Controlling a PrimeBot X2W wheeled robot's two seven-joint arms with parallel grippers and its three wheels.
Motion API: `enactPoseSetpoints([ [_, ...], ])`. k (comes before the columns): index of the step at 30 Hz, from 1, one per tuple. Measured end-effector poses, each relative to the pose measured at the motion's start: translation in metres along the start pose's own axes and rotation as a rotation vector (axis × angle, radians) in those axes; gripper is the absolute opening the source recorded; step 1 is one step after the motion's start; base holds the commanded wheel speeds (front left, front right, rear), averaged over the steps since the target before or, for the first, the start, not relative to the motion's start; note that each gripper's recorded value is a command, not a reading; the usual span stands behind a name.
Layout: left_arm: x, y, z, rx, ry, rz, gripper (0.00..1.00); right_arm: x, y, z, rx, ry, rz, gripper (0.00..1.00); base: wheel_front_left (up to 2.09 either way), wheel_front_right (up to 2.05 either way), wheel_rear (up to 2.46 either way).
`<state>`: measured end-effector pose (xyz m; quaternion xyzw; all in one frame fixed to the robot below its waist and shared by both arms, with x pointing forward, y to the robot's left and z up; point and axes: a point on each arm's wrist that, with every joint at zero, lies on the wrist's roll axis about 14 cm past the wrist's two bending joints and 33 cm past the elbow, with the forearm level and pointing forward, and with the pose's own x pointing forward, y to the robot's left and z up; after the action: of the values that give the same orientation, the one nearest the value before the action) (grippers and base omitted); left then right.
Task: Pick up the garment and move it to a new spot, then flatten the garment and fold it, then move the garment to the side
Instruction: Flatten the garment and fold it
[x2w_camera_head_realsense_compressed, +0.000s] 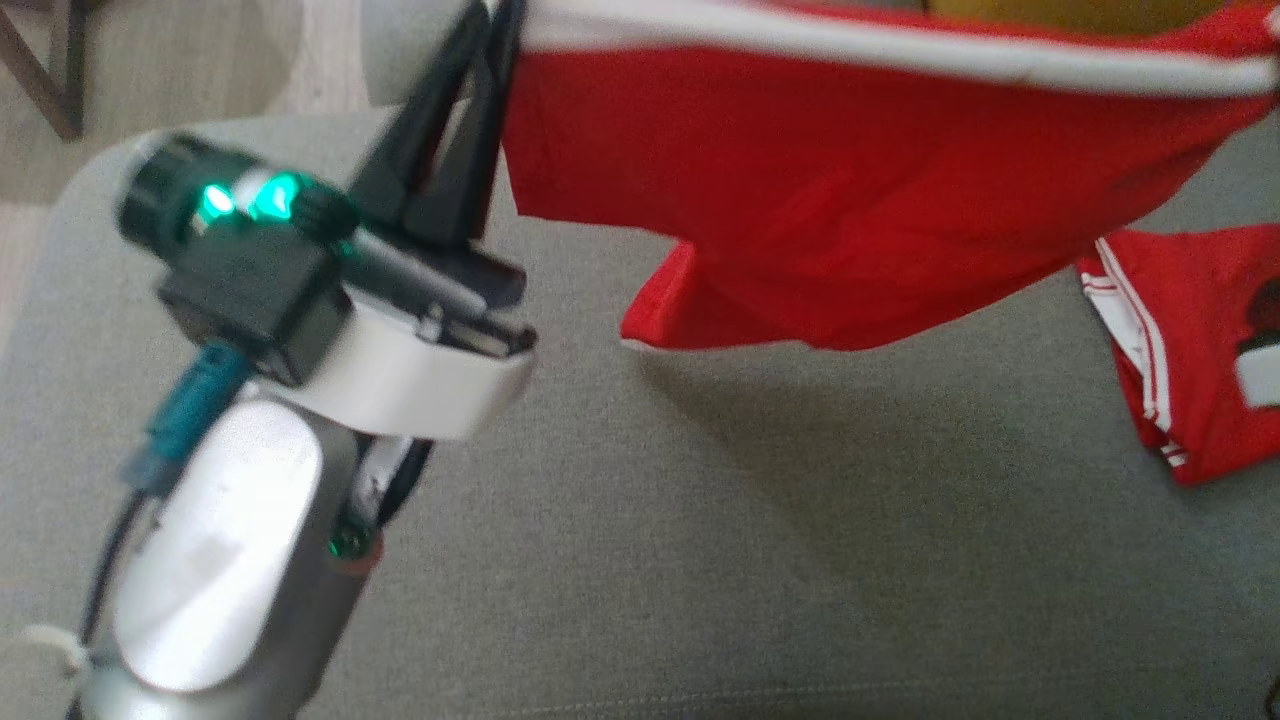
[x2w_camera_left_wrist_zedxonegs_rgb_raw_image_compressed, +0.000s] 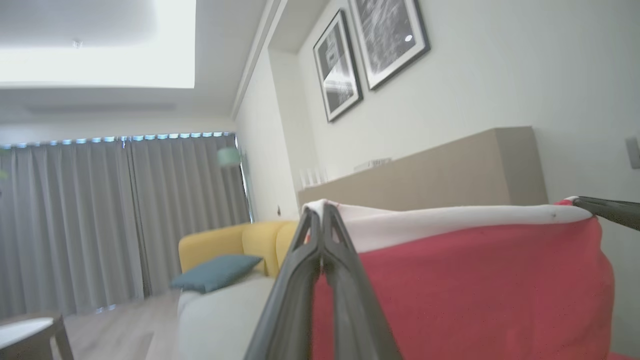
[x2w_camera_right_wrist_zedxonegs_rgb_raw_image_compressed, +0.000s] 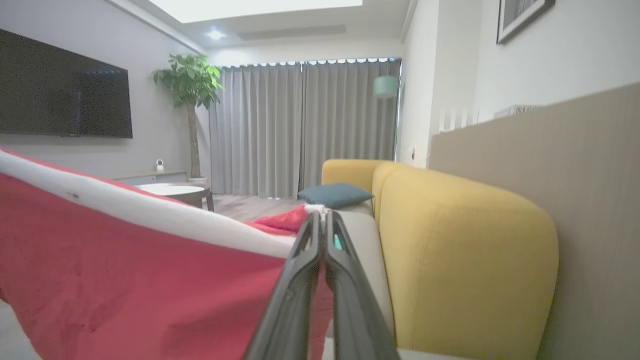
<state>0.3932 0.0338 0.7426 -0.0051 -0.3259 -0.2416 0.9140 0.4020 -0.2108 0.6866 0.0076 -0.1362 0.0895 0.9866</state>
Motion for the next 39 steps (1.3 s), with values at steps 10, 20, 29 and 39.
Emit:
enactPoseSetpoints([
  [10, 0.016, 0.002, 0.028, 0.028, -0.050, -0.013, 0.00, 0.002, 0.005, 0.042, 0.005, -0.086, -0.001, 0.00, 0.00, 0.00, 0.00],
  [20, 0.054, 0.024, -0.039, -0.028, 0.048, 0.001, 0.00, 0.064, 0.002, 0.007, 0.116, -0.034, 0.024, 0.00, 0.00, 0.00, 0.00],
  [29, 0.108, 0.082, -0.099, -0.052, 0.103, 0.132, 0.00, 0.155, 0.017, -0.013, 0.190, -0.093, 0.050, 0.00, 0.00, 0.00, 0.00],
  [39, 0.036, 0.094, -0.250, -0.182, 0.493, 0.294, 0.00, 0.149, 0.045, -0.183, 0.277, 0.268, 0.004, 0.00, 0.00, 0.00, 0.00],
])
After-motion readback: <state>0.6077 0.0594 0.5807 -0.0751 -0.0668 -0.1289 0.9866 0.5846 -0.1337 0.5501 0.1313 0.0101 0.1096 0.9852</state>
